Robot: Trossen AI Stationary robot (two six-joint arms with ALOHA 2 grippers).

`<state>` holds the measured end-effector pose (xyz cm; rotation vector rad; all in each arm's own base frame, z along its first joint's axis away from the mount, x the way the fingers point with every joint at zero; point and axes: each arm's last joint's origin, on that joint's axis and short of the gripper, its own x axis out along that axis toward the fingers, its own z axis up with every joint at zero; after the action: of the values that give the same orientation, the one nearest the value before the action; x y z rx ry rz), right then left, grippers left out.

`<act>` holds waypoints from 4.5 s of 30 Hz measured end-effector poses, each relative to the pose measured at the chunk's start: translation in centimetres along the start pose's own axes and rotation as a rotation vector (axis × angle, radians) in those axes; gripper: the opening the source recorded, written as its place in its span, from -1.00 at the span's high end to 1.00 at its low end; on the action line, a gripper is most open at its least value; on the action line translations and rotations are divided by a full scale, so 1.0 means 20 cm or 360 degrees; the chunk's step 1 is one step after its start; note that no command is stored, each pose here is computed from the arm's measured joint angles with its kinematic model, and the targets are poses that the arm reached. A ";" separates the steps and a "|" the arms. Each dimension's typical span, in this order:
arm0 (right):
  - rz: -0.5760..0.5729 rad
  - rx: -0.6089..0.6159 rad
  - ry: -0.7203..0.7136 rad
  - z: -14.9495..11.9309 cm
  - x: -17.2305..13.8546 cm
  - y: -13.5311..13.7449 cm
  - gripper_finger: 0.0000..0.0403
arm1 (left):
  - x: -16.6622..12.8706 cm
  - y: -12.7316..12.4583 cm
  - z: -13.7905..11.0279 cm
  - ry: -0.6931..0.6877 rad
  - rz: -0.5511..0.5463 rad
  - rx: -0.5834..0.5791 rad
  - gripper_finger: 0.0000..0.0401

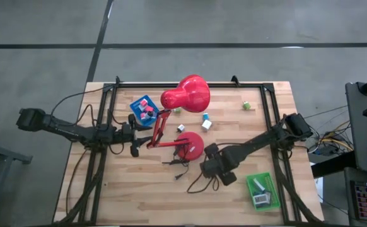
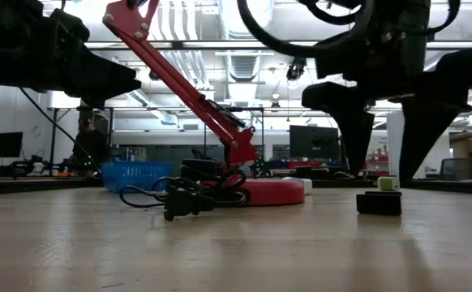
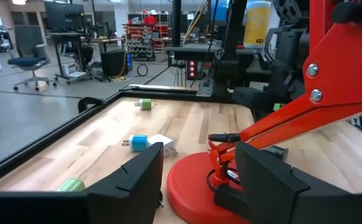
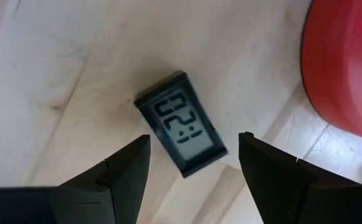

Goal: Pick & Place Office items
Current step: Put the black digital clock into the green bin

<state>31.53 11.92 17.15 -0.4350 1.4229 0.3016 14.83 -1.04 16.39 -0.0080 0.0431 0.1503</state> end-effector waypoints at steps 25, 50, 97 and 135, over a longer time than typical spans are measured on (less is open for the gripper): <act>0.0107 -0.0133 -0.0015 -0.05 0.12 -0.04 -0.18 | 0.00 0.00 0.02 -0.0074 0.0003 0.0031 -0.01; 0.0069 -0.0080 -0.0125 -0.04 0.17 0.01 0.34 | 0.00 0.00 0.02 -0.0076 0.0006 0.0042 -0.01; -0.0013 -0.0018 -0.0690 0.14 0.09 0.26 0.34 | -0.25 -0.36 -0.09 0.0306 -0.0727 -0.0234 -0.01; -0.0115 0.0934 0.0423 -0.20 -0.38 0.83 0.34 | -0.24 -0.36 -0.09 0.0264 -0.0649 -0.0128 -0.01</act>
<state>19.52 25.30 22.56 -0.0417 1.6682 -0.2437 11.00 -8.82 14.80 -0.1086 0.1993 -0.2567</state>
